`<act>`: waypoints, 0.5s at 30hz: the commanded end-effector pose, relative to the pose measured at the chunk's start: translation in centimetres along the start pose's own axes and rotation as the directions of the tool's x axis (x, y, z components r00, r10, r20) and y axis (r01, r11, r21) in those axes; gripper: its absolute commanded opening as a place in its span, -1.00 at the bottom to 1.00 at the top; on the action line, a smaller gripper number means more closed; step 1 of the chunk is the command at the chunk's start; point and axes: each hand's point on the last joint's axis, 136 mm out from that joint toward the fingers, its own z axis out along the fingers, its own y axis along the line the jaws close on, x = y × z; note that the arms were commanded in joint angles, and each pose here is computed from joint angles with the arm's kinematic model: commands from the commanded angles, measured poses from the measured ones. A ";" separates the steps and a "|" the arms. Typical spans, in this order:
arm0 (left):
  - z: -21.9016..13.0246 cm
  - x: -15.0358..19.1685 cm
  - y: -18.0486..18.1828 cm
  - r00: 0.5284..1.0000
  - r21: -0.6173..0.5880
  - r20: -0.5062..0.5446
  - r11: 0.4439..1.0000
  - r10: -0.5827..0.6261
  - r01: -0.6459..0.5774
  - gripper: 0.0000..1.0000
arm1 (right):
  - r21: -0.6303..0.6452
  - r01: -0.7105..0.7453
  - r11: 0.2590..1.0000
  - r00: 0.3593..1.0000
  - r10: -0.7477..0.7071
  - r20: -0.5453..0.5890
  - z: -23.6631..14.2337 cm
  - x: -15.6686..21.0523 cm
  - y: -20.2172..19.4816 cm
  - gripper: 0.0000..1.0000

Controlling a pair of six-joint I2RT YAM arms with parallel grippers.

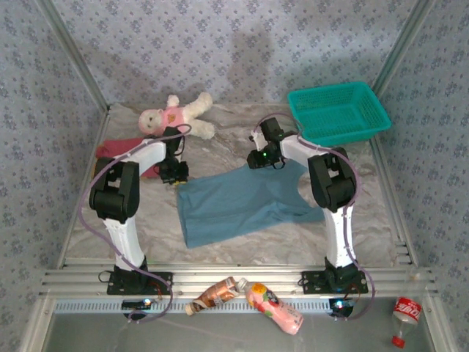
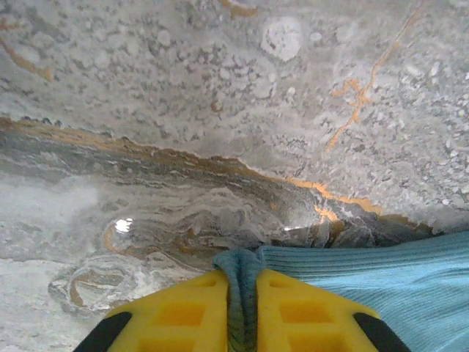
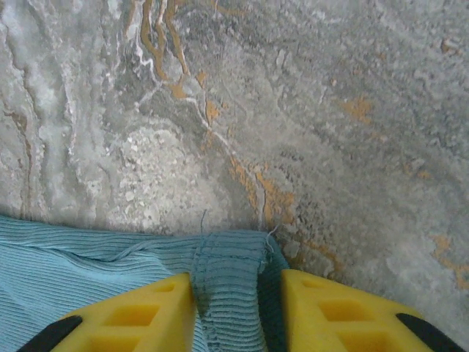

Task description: Fold and stack the tank tops

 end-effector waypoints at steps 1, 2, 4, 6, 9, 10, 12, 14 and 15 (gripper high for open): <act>-0.3 0.2 0.1 0.999 0.010 -0.043 1.000 0.009 -0.009 -0.75 | -0.029 0.009 1.000 1.000 -0.008 0.013 0.4 -0.8 0.0 -0.33; -0.3 0.1 0.1 0.999 0.015 -0.046 1.000 0.010 -0.009 -0.75 | -0.033 0.010 0.999 1.000 -0.010 0.015 0.4 -0.9 0.0 -0.34; -0.5 0.0 0.0 0.999 0.018 -0.050 1.000 0.009 -0.008 -0.76 | -0.037 0.011 0.999 1.000 -0.011 0.019 0.5 -1.0 0.0 -0.35; -0.4 0.0 0.0 0.998 0.029 -0.061 1.000 0.002 -0.001 -0.82 | -0.041 0.014 0.999 1.000 -0.013 0.023 0.6 -1.1 0.1 -0.39; -0.4 -0.1 -0.2 0.998 0.041 -0.069 0.999 0.000 0.003 -0.92 | -0.050 0.022 0.998 0.999 -0.021 0.034 0.6 -1.3 0.3 -0.52; -0.6 -0.2 -0.3 0.998 0.047 -0.067 0.999 0.001 0.002 -0.95 | -0.051 0.027 0.998 0.999 -0.025 0.043 0.4 -1.4 0.3 -0.56; -1.1 -0.3 -0.5 0.998 0.054 -0.061 0.999 0.005 -0.002 -0.98 | -0.053 0.036 0.998 0.998 -0.032 0.062 -0.1 -1.7 0.4 -0.62; -1.7 -0.1 -0.8 0.998 0.069 -0.062 0.998 0.010 -0.005 -1.00 | -0.054 0.054 0.997 0.995 -0.050 0.082 -0.6 -2.0 0.6 -0.69; -1.9 0.0 -0.8 0.998 0.074 -0.063 0.997 0.011 -0.006 -1.00 | -0.053 0.060 0.997 0.994 -0.055 0.092 -0.9 -2.2 0.6 -0.73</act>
